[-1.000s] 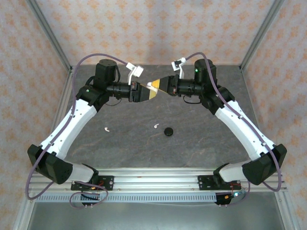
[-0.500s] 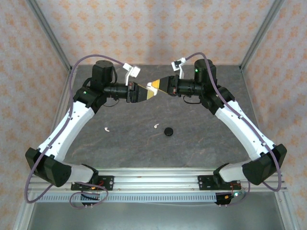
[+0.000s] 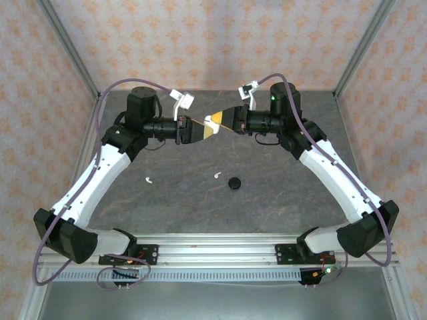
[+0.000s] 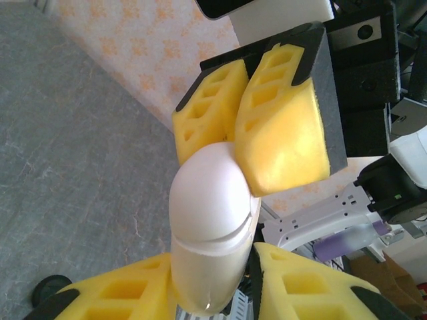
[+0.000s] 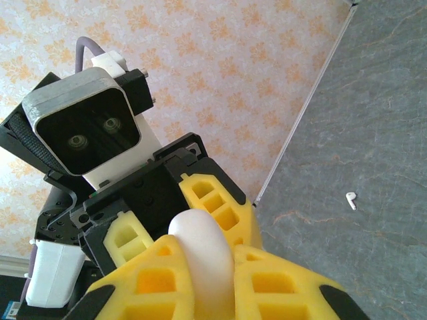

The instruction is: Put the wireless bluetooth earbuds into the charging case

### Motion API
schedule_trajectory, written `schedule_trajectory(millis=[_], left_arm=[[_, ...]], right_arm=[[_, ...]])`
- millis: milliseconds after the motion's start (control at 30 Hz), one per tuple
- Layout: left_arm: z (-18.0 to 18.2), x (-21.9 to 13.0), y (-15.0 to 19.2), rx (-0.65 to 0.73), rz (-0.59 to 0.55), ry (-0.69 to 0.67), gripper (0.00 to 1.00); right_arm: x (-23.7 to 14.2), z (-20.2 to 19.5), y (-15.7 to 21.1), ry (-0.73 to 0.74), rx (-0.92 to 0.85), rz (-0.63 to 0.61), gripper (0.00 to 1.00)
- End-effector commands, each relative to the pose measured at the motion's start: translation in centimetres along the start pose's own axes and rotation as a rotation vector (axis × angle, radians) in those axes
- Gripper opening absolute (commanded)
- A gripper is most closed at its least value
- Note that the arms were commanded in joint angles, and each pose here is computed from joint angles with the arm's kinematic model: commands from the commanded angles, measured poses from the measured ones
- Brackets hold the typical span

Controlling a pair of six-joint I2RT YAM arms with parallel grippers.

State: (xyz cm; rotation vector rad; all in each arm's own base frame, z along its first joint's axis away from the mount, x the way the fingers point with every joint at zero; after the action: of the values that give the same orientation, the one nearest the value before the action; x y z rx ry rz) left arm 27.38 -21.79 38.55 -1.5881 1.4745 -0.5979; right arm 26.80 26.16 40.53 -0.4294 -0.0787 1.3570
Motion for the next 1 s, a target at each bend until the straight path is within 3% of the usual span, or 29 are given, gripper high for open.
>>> schedule_trajectory(millis=[0, 267, 500, 700, 967], left_arm=[[-0.9, -0.8, -1.3, 0.053, -0.06, -0.002, 0.37], [-0.8, -0.5, -1.5, 0.058, -0.044, 0.02, 0.34], [-0.3, -0.3, -0.8, 0.067, 0.025, 0.005, 0.0], [0.0, -0.4, 0.2, 0.107, 0.046, -0.014, 0.0], [-0.9, -1.7, 0.7, 0.244, -0.006, -0.078, 0.0]], right_arm=[[-0.5, 1.4, 0.3, -0.043, -0.038, 0.011, 0.0], [-0.4, 1.4, 0.1, -0.044, -0.038, 0.003, 0.0], [-0.1, 1.1, -0.5, -0.03, -0.015, -0.028, 0.0], [0.9, 0.1, -1.2, -0.021, 0.04, -0.031, 0.03], [2.1, -2.9, -1.5, 0.078, 0.111, -0.039, 0.1]])
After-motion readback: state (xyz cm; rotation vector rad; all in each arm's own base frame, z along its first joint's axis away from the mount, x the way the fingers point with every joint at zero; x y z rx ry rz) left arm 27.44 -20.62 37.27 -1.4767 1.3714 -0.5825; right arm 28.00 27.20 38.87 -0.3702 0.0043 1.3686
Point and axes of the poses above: each hand's point on the last joint's axis, 136 mm out from that joint toward the fingers, its own x axis out along the fingers, its own z axis along the line the jaws close on, y = z × x, the point moved 4 cm from there along -x, back along the fingers, and after that the axes turned 10 degrees about x, right-handed, at the moved point
